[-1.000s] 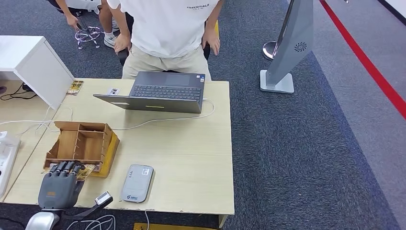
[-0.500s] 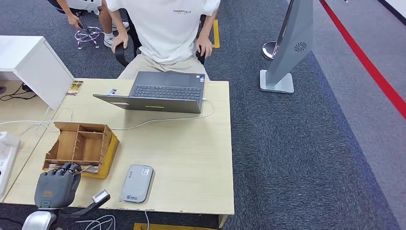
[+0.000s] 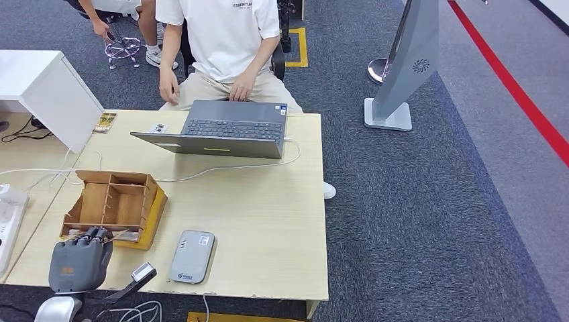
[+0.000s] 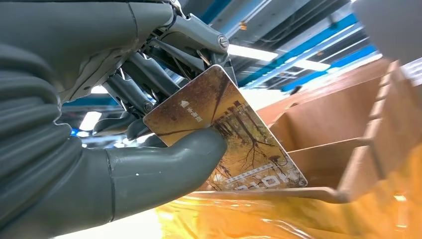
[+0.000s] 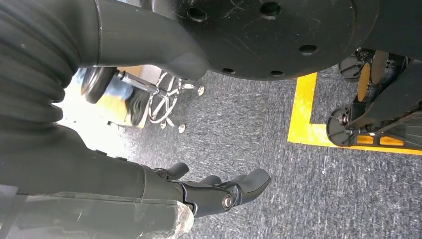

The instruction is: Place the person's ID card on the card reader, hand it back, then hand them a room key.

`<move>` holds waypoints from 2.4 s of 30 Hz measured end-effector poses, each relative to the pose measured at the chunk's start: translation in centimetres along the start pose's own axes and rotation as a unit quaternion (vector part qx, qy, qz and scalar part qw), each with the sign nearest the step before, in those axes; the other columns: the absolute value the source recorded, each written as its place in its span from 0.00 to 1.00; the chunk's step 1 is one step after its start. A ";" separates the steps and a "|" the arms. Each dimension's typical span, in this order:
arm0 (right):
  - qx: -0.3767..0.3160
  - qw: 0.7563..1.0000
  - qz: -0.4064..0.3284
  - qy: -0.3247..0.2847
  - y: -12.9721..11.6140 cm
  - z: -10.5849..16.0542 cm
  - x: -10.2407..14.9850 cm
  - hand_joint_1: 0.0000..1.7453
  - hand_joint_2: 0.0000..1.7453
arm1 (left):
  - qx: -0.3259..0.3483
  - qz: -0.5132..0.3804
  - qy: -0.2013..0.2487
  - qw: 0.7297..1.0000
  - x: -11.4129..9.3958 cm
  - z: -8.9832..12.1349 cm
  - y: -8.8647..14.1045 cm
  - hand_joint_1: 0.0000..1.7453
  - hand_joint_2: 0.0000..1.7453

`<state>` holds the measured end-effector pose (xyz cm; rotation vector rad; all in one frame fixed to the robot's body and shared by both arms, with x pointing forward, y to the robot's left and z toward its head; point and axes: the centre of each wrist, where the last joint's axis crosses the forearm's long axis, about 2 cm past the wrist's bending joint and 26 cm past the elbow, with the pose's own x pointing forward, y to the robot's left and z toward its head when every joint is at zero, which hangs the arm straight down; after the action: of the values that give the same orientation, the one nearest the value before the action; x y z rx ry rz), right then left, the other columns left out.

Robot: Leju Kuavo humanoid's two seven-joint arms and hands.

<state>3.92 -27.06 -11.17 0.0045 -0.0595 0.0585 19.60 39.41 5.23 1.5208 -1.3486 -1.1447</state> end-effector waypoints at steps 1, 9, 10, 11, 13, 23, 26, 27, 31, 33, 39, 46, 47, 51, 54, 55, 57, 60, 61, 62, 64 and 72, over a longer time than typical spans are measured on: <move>0.000 1.000 -0.004 0.001 0.0 0.0 0.0 0.00 1.00 | -0.019 -0.004 0.010 1.000 0.4 -0.1 0.3 1.00 1.00; 0.000 0.999 -0.040 0.007 0.0 0.0 -0.2 0.00 1.00 | -0.141 -0.050 -0.048 0.988 4.6 -2.5 7.1 1.00 1.00; 0.000 0.999 -0.041 0.007 -0.1 0.0 -0.3 0.00 1.00 | -0.134 -0.051 -0.062 0.988 4.9 -2.4 7.7 1.00 1.00; 0.000 0.999 -0.042 0.007 -0.1 0.0 -0.3 0.00 1.00 | -0.127 -0.051 -0.073 0.988 5.1 -2.4 8.2 1.00 1.00; 0.000 0.999 -0.044 0.007 -0.1 0.0 -0.3 0.00 1.00 | -0.116 -0.053 -0.092 0.988 5.4 -2.2 8.8 1.00 1.00; 0.001 0.998 -0.068 0.008 -0.1 0.0 -0.4 0.00 1.00 | -0.176 -0.043 -0.227 0.957 1.5 -4.3 14.4 1.00 1.00; 0.002 0.997 -0.073 0.006 0.0 0.0 -0.4 0.00 1.00 | -0.125 -0.052 -0.232 0.963 0.6 -7.7 17.2 1.00 1.00; 0.003 0.997 -0.073 0.005 0.0 0.0 -0.4 0.00 1.00 | -0.103 -0.055 -0.224 0.968 0.6 -8.9 18.0 1.00 1.00; 0.005 0.998 -0.070 0.002 0.2 0.0 -0.4 0.00 1.00 | -0.029 -0.058 -0.180 0.981 0.8 -12.6 20.2 1.00 1.00; 0.007 0.998 -0.066 0.001 0.2 0.0 -0.4 0.00 1.00 | 0.012 -0.053 -0.145 0.988 1.0 -14.0 20.5 1.00 1.00; 0.011 1.000 -0.028 -0.002 0.3 0.0 -0.1 0.00 1.00 | 0.182 -0.072 -0.027 0.980 -0.3 -19.7 19.4 1.00 1.00; 0.011 1.000 -0.004 -0.003 0.3 0.0 0.0 0.00 1.00 | 0.201 -0.106 0.053 0.972 -5.6 -23.3 15.0 1.00 1.00; 0.011 1.000 -0.002 -0.003 0.3 0.0 0.0 0.00 1.00 | 0.193 -0.103 0.061 0.974 -5.9 -23.4 14.4 1.00 1.00; 0.010 1.000 0.001 -0.003 0.3 0.0 0.1 0.00 1.00 | 0.164 -0.092 0.085 0.978 -6.4 -23.6 12.8 1.00 1.00; 0.010 1.000 0.001 -0.003 0.2 0.0 0.1 0.00 1.00 | 0.148 -0.087 0.092 0.981 -6.2 -23.7 11.9 1.00 1.00; 0.010 1.000 0.001 -0.003 0.2 0.0 0.1 0.00 1.00 | 0.144 -0.084 0.092 0.982 -6.1 -23.7 11.7 1.00 1.00; 0.010 1.000 0.001 -0.002 0.2 0.0 0.1 0.00 1.00 | 0.136 -0.076 0.093 0.983 -5.7 -23.6 11.2 0.50 1.00; 0.010 1.000 0.001 -0.001 0.2 0.0 0.0 0.00 1.00 | 0.129 -0.061 0.093 0.985 -5.3 -23.3 10.5 0.00 1.00; 0.010 1.000 0.001 -0.001 0.2 0.0 0.0 0.00 1.00 | 0.128 -0.055 0.094 0.986 -5.2 -23.2 10.4 0.00 1.00; 0.010 1.000 0.001 -0.001 0.2 0.0 0.0 0.00 1.00 | 0.128 -0.049 0.095 0.986 -5.2 -23.0 10.2 0.00 1.00; 0.010 1.000 0.000 -0.001 0.2 0.0 0.0 0.00 1.00 | 0.127 -0.039 0.099 0.986 -5.2 -22.7 9.9 0.00 1.00; 0.011 1.000 -0.002 0.000 0.2 0.0 -0.1 0.00 1.00 | 0.103 0.002 0.101 0.990 -5.2 -20.2 8.4 0.00 1.00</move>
<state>3.81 -26.85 -11.17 0.0261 -0.0589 0.0542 36.47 43.38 19.54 1.7296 -1.3619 -0.8437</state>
